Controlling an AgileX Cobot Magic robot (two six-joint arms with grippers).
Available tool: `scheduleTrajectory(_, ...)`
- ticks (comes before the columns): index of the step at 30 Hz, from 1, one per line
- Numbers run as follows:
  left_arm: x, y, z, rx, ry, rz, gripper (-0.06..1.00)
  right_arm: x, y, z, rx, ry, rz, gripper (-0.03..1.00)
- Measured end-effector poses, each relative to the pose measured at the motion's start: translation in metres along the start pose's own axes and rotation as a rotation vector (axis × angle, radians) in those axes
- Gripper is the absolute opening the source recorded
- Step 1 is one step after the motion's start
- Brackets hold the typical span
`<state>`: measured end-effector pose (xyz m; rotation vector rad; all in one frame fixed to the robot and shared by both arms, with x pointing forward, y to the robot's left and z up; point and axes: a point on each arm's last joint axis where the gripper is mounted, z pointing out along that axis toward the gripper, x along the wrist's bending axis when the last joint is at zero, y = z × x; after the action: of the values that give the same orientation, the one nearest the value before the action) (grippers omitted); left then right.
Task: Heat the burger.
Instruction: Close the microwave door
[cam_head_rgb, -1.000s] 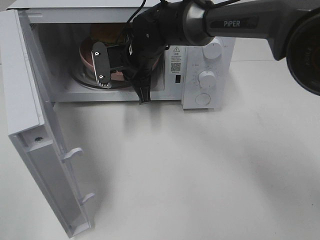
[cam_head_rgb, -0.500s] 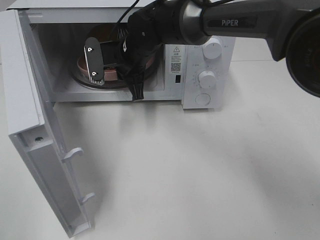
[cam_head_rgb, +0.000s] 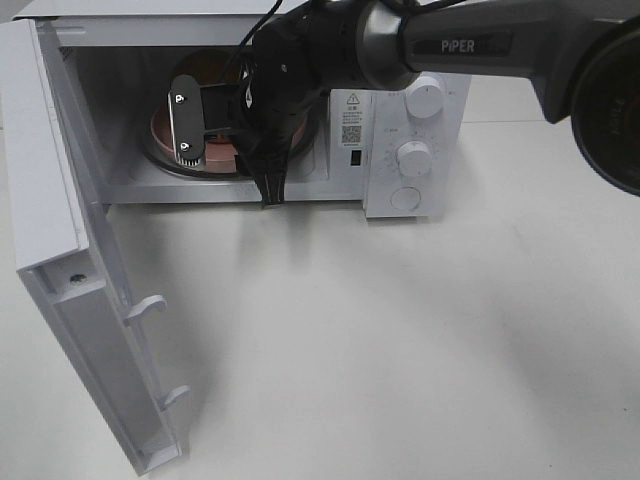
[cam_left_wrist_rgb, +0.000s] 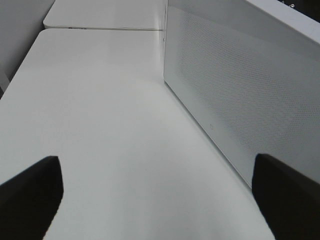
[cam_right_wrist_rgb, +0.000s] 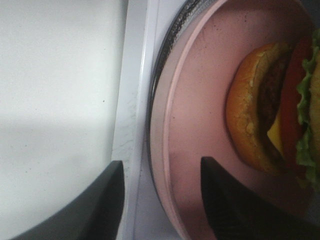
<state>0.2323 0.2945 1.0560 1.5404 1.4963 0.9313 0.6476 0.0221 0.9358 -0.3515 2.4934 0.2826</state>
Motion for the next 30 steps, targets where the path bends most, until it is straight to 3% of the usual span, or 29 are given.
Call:
scheduleTrajectory(7,0.0,0.0,0.0,0.0,0.0,0.0,0.97,-0.004,0.001,-0.011,-0.008,0.0,0.064,0.58)
scheduleTrajectory(9,0.0,0.0,0.0,0.0,0.0,0.0,0.97,0.0,-0.001,-0.017,-0.005,0.012,0.096,0.67)
scheduleTrajectory(13,0.0,0.0,0.0,0.0,0.0,0.0,0.97,0.004,-0.003,-0.025,-0.009,0.012,0.097,0.7)
scheduleTrajectory(20,0.0,0.0,0.0,0.0,0.0,0.0,0.97,0.016,-0.009,-0.042,-0.029,0.006,0.102,0.71)
scheduleTrajectory(30,0.0,0.0,0.0,0.0,0.0,0.0,0.97,0.047,-0.017,-0.06,-0.018,0.068,0.094,0.71)
